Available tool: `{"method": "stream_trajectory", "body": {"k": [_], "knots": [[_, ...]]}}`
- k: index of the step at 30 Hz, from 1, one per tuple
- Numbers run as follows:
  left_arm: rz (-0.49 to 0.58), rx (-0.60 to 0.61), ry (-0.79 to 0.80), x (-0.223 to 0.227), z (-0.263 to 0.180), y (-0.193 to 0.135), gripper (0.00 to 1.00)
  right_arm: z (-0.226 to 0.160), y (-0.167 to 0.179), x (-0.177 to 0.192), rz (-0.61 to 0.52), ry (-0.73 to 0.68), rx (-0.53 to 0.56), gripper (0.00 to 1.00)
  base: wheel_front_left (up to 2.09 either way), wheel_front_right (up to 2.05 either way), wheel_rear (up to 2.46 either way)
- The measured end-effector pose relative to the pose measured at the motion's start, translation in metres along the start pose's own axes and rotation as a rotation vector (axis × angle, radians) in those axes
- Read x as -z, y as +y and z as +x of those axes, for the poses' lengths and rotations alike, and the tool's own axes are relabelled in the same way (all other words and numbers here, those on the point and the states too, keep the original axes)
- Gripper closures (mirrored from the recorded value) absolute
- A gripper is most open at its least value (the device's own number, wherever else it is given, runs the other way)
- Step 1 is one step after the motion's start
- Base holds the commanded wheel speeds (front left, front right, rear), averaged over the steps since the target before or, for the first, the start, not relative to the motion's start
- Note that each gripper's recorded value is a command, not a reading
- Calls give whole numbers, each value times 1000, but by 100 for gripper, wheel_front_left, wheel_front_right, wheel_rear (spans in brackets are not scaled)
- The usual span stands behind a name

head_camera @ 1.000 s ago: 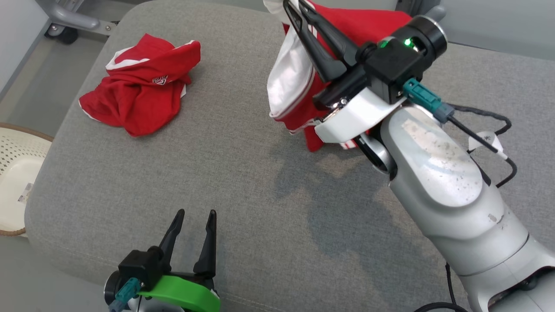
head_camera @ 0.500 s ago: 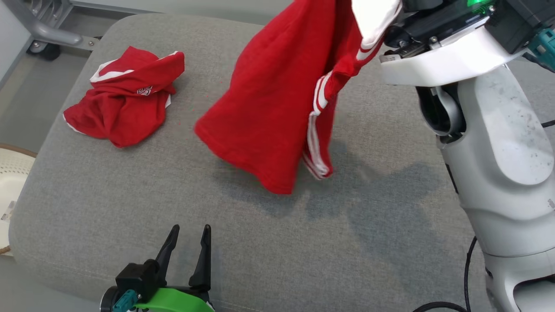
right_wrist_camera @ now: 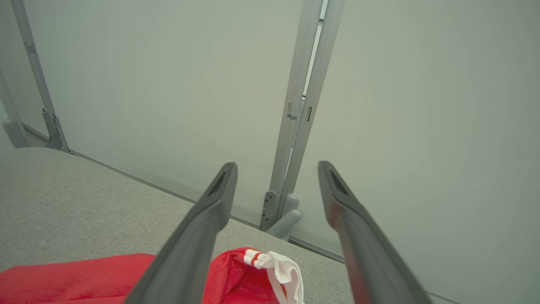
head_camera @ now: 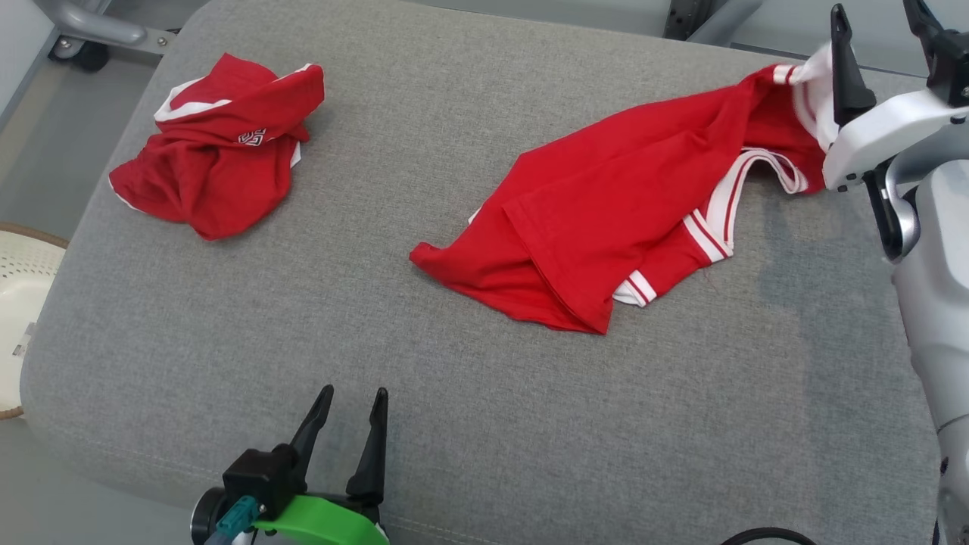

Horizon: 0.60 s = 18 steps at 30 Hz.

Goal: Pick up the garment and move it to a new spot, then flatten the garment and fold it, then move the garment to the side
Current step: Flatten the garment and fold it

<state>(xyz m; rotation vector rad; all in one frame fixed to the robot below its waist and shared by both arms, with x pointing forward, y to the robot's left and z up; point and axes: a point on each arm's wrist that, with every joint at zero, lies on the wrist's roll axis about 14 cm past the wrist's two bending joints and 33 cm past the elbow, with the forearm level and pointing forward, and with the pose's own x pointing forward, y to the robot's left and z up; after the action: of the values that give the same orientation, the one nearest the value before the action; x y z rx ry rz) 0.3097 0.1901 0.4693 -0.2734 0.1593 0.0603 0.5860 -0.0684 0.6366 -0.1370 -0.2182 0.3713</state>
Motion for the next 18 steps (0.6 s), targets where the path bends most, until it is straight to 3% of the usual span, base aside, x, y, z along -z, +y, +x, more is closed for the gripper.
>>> {"method": "stream_trajectory", "body": {"k": [9, 18], "knots": [[8, 15, 17, 7, -4, -3, 0, -30, 20, 1, 7, -6, -24, 0, 0, 0, 0], [10, 94, -21, -4, 1, -25, 0, -89, 69, 22, 45, 59, -149, 0, 0, 0, 0]]}}
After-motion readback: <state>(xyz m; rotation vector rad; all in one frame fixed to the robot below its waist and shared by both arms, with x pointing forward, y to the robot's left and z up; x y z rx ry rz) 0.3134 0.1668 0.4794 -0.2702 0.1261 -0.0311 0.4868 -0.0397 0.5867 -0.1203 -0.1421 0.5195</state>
